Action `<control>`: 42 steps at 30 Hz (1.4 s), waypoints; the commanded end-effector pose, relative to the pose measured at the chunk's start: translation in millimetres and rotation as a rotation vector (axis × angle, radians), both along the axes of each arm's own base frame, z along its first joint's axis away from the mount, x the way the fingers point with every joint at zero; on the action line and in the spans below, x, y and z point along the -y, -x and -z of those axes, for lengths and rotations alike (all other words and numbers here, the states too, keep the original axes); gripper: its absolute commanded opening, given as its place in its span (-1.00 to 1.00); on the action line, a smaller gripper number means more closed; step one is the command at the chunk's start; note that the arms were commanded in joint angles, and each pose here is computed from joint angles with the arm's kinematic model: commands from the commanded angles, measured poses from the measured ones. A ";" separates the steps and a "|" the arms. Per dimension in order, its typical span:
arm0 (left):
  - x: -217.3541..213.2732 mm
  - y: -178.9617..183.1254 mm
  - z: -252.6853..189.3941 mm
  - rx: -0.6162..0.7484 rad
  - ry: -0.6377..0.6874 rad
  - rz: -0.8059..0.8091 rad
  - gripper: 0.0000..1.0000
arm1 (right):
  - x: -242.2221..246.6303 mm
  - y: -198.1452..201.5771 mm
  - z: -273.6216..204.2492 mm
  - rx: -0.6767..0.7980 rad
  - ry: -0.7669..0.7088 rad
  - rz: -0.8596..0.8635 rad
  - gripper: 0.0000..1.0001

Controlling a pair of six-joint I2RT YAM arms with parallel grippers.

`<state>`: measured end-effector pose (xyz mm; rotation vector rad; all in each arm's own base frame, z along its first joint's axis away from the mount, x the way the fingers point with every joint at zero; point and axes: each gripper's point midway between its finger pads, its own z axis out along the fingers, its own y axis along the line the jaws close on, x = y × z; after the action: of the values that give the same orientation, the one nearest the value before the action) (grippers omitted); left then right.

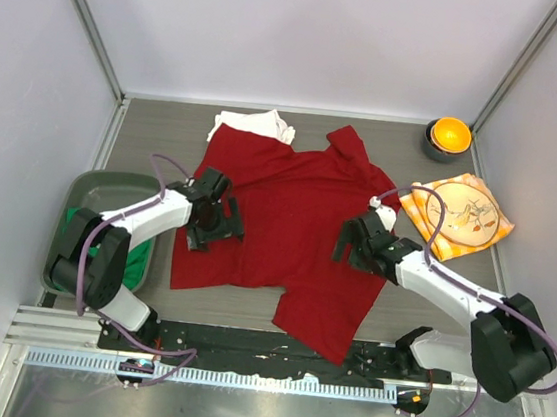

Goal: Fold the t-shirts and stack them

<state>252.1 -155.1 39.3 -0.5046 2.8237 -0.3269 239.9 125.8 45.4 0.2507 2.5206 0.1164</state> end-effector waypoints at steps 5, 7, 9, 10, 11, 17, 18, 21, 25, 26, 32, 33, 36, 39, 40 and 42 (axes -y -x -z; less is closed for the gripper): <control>-14.3 -14.7 19.2 0.009 -0.078 -0.035 1.00 | 7.1 -23.9 18.3 -0.004 -0.059 0.055 0.98; -24.3 -13.8 27.2 -0.018 -0.082 -0.069 0.99 | 15.4 -26.0 25.7 -0.027 -0.039 0.076 0.98; -27.8 -14.0 31.2 -0.033 -0.060 -0.086 1.00 | 25.5 -29.2 33.8 -0.053 -0.018 0.100 0.98; -34.6 -17.8 32.4 -0.035 -0.060 -0.111 0.99 | 28.9 -32.1 35.6 -0.058 -0.010 0.109 0.98; -32.1 -19.0 31.5 -0.044 -0.033 -0.110 0.99 | 30.7 -34.6 37.3 -0.065 -0.007 0.111 0.98; -39.9 -42.9 30.8 -0.050 -0.011 -0.162 1.00 | 38.7 -61.4 43.0 -0.080 0.051 0.130 0.98; -38.9 -50.9 26.2 -0.041 -0.004 -0.166 1.00 | 38.5 -70.3 38.7 -0.063 0.051 0.139 0.98; -39.3 -66.7 21.4 -0.042 -0.002 -0.174 0.99 | 40.6 -93.3 32.5 -0.040 0.046 0.165 0.98; -39.8 -83.9 15.7 -0.039 -0.008 -0.171 1.00 | 46.1 -117.5 29.2 -0.034 0.075 0.189 0.98; -39.8 -86.9 16.3 -0.041 -0.010 -0.170 1.00 | 47.1 -122.3 28.1 -0.033 0.077 0.187 0.98; -36.9 -84.9 1.8 -0.020 0.015 -0.159 0.99 | 48.5 -147.9 4.7 0.022 0.087 0.193 0.98; -37.5 -78.8 -6.0 -0.003 0.022 -0.157 0.99 | 46.9 -149.5 -9.8 0.053 0.070 0.196 0.98; -38.3 -62.9 -28.5 0.046 0.030 -0.145 1.00 | 44.4 -142.6 -34.6 0.114 0.063 0.196 0.99; -41.8 -41.5 -52.1 0.085 0.018 -0.129 1.00 | 36.1 -127.0 -73.6 0.194 0.084 0.164 0.99; -42.9 -35.2 -58.5 0.094 0.021 -0.128 1.00 | 24.9 -118.7 -92.4 0.236 0.073 0.132 0.99; -44.9 -15.1 -57.5 0.073 0.012 -0.135 0.99 | 21.2 -101.6 -97.9 0.235 0.093 0.116 0.99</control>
<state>294.5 -114.6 75.2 -0.6982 2.7270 -0.3410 362.9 95.0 93.6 0.3867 2.3702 -0.0158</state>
